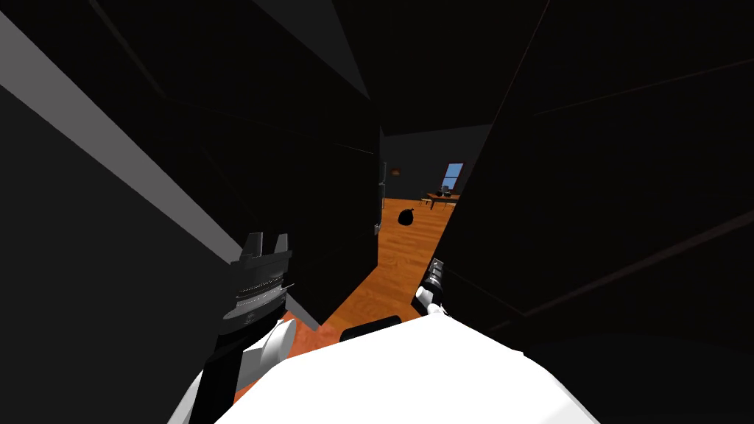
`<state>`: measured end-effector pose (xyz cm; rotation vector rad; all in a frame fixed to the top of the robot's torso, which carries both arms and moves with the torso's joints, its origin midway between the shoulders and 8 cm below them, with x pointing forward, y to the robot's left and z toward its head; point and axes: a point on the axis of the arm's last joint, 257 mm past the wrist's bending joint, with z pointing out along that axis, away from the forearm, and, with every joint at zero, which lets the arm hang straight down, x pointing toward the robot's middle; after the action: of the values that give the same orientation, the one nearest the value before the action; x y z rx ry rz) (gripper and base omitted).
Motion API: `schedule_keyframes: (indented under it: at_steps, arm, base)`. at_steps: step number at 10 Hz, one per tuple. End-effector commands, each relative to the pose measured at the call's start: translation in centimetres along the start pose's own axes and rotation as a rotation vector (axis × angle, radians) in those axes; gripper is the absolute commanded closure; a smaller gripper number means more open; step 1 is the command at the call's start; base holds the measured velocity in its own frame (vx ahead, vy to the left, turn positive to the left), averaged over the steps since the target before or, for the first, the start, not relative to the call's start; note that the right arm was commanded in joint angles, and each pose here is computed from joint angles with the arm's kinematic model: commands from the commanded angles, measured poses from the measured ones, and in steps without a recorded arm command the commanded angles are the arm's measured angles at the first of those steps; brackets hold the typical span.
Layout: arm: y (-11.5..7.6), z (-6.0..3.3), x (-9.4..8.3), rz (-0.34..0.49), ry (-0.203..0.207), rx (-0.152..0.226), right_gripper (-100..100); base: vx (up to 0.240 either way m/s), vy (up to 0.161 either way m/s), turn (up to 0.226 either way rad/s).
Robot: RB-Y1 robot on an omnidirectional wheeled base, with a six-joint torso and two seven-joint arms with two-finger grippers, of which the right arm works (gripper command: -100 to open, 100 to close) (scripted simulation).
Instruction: Push the door open
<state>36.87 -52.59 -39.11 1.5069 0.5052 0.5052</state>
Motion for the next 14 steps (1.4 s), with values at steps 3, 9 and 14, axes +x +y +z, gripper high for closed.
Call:
schedule_keyframes:
  at_steps: [3, 9, 14]
  arm:
    - [-0.3, -0.09, -0.8, 0.001, -0.033, 0.007, 100]
    - [1.5, 1.01, -4.9, -0.012, -0.176, -0.039, 100]
    - [1.0, 0.27, -6.1, -0.012, -0.238, -0.026, 100]
  base:
    - [0.094, -0.057, 0.008]
    - [0.084, -0.111, 0.041]
    - [0.08, -0.109, 0.028]
